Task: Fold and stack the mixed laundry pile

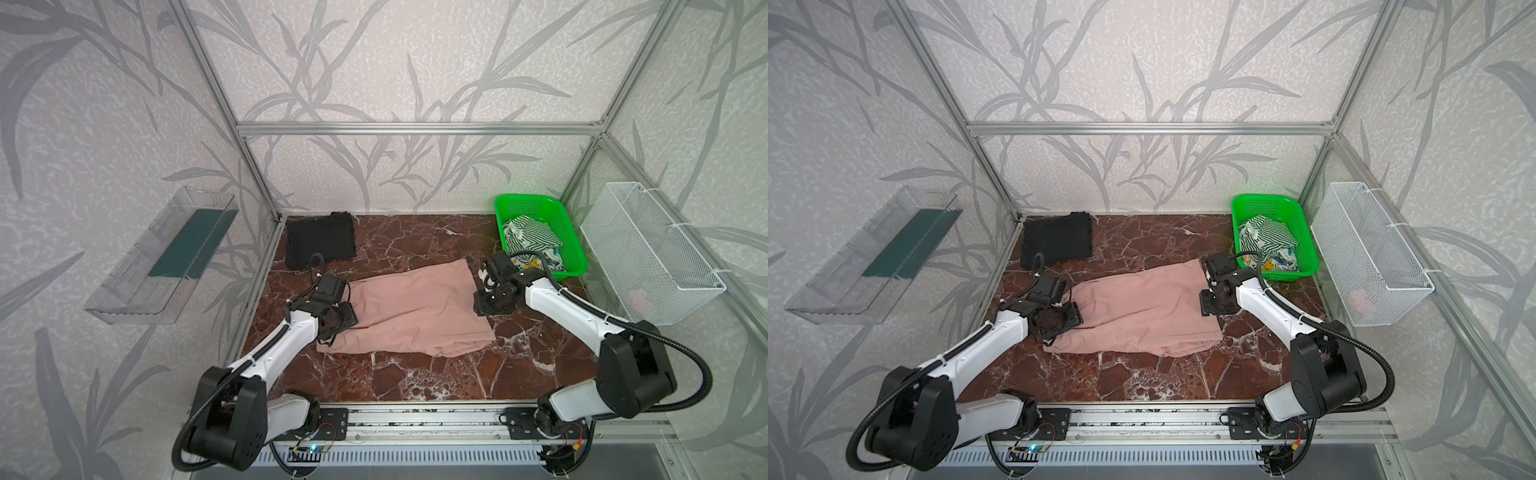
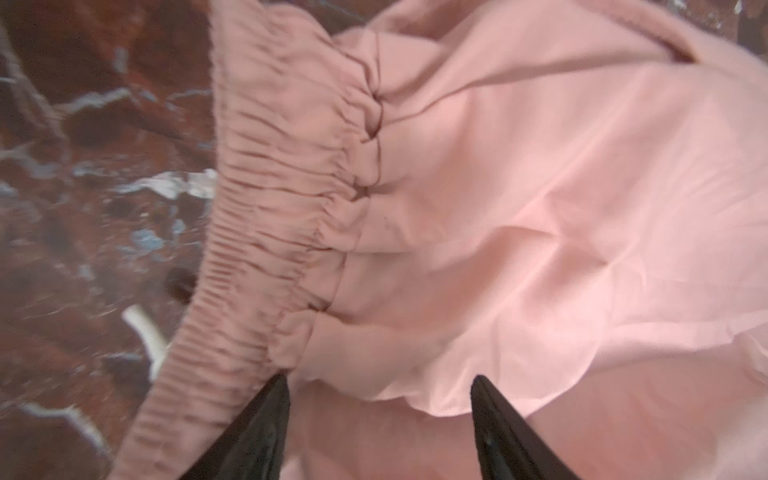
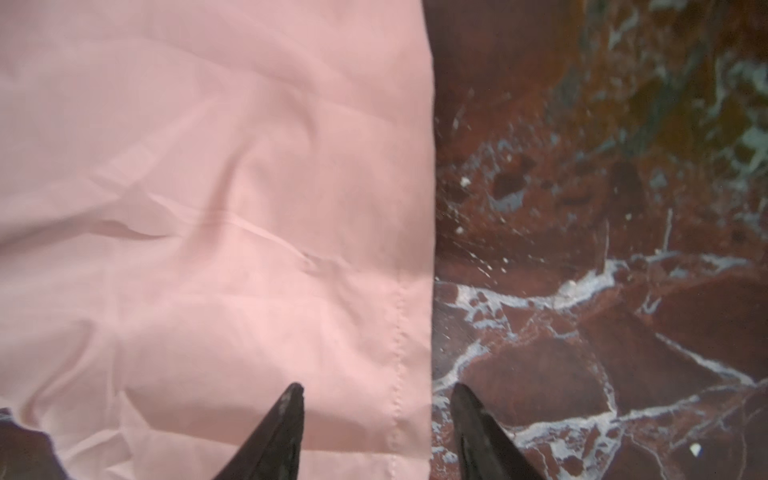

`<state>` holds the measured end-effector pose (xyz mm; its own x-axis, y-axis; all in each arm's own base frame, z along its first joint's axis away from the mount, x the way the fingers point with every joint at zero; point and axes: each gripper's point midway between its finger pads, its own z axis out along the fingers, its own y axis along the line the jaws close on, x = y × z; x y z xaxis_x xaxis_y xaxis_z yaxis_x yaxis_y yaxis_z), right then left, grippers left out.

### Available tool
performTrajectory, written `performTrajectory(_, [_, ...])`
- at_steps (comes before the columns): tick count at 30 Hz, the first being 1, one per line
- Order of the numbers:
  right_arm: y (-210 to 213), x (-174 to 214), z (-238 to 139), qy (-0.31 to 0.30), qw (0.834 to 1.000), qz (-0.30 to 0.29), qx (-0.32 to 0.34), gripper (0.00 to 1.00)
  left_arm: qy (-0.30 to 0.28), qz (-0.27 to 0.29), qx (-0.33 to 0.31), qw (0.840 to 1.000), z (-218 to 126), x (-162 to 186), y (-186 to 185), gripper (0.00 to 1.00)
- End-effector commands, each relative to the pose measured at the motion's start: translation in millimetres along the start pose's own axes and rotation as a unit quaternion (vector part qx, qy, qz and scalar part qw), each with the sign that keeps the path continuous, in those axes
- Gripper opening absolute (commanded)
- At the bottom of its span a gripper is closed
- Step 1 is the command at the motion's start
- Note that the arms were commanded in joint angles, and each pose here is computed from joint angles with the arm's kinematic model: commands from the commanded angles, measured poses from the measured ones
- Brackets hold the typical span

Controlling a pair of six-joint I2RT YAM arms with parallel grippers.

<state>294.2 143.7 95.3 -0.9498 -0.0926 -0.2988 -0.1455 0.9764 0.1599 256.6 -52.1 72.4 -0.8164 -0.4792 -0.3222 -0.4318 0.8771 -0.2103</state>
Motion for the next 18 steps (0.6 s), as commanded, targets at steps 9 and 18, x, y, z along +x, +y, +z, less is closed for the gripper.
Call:
performTrajectory(9, [142.0, 0.8, 21.7, 0.032, 0.982, -0.082, -0.167, 0.57, -0.012, -0.052, -0.139, 0.989, 8.0, -19.6, 59.7, 0.72])
performTrajectory(18, [128.9, 26.5, 96.1, 0.103, 0.987, -0.043, -0.118, 0.53, 0.048, -0.041, -0.090, 0.994, 43.7, 3.7, 44.9, 0.67])
